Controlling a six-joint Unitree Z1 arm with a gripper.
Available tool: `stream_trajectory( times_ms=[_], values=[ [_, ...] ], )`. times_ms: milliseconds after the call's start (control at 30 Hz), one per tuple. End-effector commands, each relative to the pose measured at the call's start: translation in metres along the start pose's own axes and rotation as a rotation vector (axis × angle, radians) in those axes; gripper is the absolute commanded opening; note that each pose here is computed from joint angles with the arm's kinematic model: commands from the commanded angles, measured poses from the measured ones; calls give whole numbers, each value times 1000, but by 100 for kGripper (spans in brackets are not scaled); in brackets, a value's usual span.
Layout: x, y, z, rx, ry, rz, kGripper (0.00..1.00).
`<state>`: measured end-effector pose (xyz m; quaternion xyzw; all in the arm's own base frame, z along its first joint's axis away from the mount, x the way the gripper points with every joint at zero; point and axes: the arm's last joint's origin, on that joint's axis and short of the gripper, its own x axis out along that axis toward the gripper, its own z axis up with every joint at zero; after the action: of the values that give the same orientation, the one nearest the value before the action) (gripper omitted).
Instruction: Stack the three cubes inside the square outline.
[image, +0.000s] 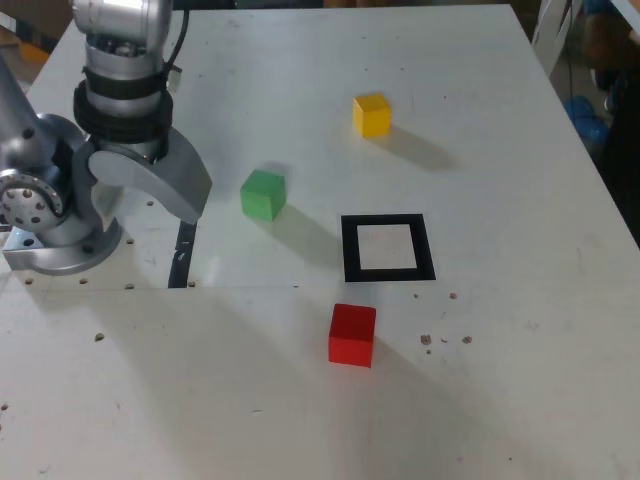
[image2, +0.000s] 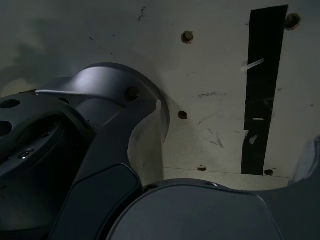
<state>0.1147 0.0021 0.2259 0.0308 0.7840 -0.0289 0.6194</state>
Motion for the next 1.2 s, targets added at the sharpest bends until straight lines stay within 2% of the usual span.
stream_trajectory(
  times_ms=[0, 133, 267, 433, 633, 900, 1167],
  values=[
    [-2, 0, -1, 1, -9, 2, 99],
    [-4, 0, -2, 1, -23, 3, 99],
    [-14, -1, 0, 2, -70, -6, 99],
    [-41, -2, 11, 11, -150, -18, 99],
    [-78, -6, 39, 24, -199, -8, 99],
    [-118, -41, 98, 95, -216, 36, 99],
    [-119, -73, 155, 157, -209, 23, 99]
  ],
)
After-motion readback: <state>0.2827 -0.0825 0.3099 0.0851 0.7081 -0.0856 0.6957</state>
